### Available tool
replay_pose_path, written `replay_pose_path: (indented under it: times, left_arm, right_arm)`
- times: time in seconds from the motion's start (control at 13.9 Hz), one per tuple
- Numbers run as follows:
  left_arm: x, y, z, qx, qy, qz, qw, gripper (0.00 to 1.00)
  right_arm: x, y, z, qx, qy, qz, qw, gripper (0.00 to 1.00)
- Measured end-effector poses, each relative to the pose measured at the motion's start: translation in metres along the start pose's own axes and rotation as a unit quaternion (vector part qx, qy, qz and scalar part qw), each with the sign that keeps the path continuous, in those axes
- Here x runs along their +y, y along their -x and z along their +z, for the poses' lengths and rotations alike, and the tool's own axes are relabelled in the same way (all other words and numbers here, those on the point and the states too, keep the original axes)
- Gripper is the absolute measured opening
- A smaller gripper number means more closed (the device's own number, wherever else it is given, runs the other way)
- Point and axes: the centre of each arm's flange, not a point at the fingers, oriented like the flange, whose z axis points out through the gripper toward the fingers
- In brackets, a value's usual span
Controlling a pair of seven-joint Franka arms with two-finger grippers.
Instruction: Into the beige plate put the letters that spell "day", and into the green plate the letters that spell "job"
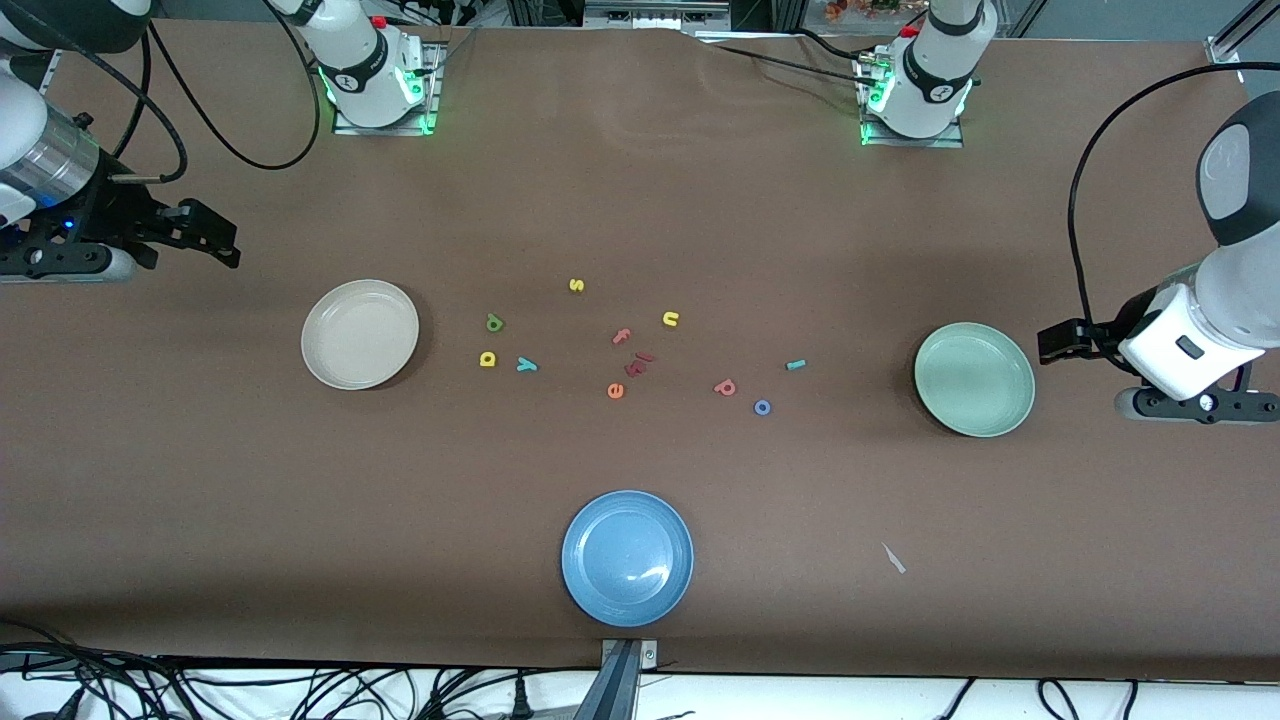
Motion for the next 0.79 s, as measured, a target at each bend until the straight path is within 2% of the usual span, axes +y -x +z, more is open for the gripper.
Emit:
replay_pose_path:
  times: [0.79]
  left_arm:
    - [-0.0004,0.0,0.0001,0.0,0.0,-0.004,1.0,1.0]
  right_arm:
    - [-0.001,-0.0047,0.0075,-0.002,-0.001,0.0,1.0,1.0]
